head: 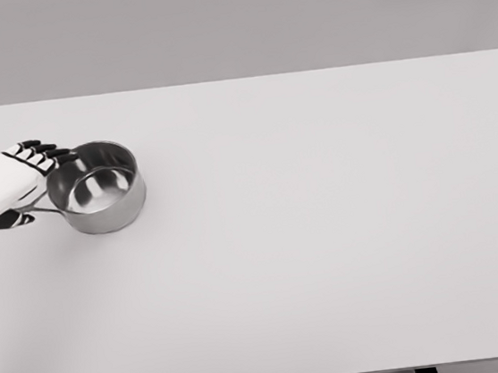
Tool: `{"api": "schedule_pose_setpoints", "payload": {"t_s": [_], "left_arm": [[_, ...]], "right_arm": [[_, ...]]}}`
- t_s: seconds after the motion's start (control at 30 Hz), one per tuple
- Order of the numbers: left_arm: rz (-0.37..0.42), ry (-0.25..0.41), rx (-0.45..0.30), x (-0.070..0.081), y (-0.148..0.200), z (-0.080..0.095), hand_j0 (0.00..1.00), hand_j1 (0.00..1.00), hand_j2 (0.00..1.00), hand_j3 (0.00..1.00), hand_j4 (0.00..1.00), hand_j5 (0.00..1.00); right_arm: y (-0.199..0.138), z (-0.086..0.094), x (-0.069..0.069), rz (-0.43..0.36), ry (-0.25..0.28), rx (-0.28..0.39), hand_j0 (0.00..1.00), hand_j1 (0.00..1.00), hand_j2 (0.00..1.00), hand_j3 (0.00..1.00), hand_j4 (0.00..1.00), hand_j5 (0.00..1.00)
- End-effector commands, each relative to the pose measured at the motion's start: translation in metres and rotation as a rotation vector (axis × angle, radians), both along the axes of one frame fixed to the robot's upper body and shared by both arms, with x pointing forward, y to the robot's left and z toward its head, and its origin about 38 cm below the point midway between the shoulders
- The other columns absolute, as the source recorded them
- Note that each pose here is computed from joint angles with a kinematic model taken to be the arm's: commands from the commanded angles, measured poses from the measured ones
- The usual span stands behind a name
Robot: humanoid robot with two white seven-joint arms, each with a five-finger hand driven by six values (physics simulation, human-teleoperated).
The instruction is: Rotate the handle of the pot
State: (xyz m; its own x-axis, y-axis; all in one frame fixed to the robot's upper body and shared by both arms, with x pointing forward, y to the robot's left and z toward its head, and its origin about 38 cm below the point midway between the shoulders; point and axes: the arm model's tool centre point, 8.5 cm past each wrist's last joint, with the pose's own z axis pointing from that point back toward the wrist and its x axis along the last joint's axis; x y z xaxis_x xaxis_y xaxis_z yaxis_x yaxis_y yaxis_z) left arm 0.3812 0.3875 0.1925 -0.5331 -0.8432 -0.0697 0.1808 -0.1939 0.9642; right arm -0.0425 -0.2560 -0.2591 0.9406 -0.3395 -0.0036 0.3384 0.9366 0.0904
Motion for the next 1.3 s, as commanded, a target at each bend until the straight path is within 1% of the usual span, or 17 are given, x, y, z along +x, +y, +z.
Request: {"api": "schedule_pose_setpoints", "payload": {"t_s": [0.0, 0.2, 0.33, 0.43, 0.53, 0.6, 0.73, 0.87, 1.03, 1.27], "left_arm": [[0.01, 0.005, -0.006, 0.001, 0.003, -0.001, 1.0, 1.0, 1.0, 1.0, 1.0, 1.0], [0.02, 0.003, -0.011, 0.005, 0.007, 0.0, 1.0, 1.0, 1.0, 1.0, 1.0, 1.0], [0.042, 0.015, -0.01, 0.008, 0.014, -0.003, 1.0, 1.0, 1.0, 1.0, 1.0, 1.0], [0.049, 0.012, -0.013, 0.011, 0.016, -0.001, 1.0, 1.0, 1.0, 1.0, 1.0, 1.0], [0.059, 0.024, -0.018, 0.012, 0.019, -0.005, 1.0, 1.0, 1.0, 1.0, 1.0, 1.0], [0.065, 0.022, -0.018, 0.014, 0.021, -0.003, 1.0, 1.0, 1.0, 1.0, 1.0, 1.0], [0.079, 0.036, -0.025, 0.015, 0.025, -0.009, 1.0, 1.0, 1.0, 1.0, 1.0, 1.0], [0.086, 0.032, -0.029, 0.019, 0.028, -0.006, 1.0, 1.0, 1.0, 1.0, 1.0, 1.0], [0.097, 0.041, -0.035, 0.022, 0.031, -0.008, 1.0, 1.0, 1.0, 1.0, 1.0, 1.0], [0.1, 0.037, -0.035, 0.023, 0.032, -0.006, 1.0, 1.0, 1.0, 1.0, 1.0, 1.0]], "right_arm": [[0.0, 0.0, 0.0, 0.0, 0.0, 0.0, 1.0, 1.0, 1.0, 1.0, 1.0, 1.0], [0.0, 0.0, 0.0, 0.0, 0.0, 0.0, 1.0, 1.0, 1.0, 1.0, 1.0, 1.0], [0.0, 0.0, 0.0, 0.0, 0.0, 0.0, 1.0, 1.0, 1.0, 1.0, 1.0, 1.0], [0.0, 0.0, 0.0, 0.0, 0.0, 0.0, 1.0, 1.0, 1.0, 1.0, 1.0, 1.0], [0.0, 0.0, 0.0, 0.0, 0.0, 0.0, 1.0, 1.0, 1.0, 1.0, 1.0, 1.0], [0.0, 0.0, 0.0, 0.0, 0.0, 0.0, 1.0, 1.0, 1.0, 1.0, 1.0, 1.0], [0.0, 0.0, 0.0, 0.0, 0.0, 0.0, 1.0, 1.0, 1.0, 1.0, 1.0, 1.0], [0.0, 0.0, 0.0, 0.0, 0.0, 0.0, 1.0, 1.0, 1.0, 1.0, 1.0, 1.0], [0.0, 0.0, 0.0, 0.0, 0.0, 0.0, 1.0, 1.0, 1.0, 1.0, 1.0, 1.0], [0.0, 0.0, 0.0, 0.0, 0.0, 0.0, 1.0, 1.0, 1.0, 1.0, 1.0, 1.0]]}}
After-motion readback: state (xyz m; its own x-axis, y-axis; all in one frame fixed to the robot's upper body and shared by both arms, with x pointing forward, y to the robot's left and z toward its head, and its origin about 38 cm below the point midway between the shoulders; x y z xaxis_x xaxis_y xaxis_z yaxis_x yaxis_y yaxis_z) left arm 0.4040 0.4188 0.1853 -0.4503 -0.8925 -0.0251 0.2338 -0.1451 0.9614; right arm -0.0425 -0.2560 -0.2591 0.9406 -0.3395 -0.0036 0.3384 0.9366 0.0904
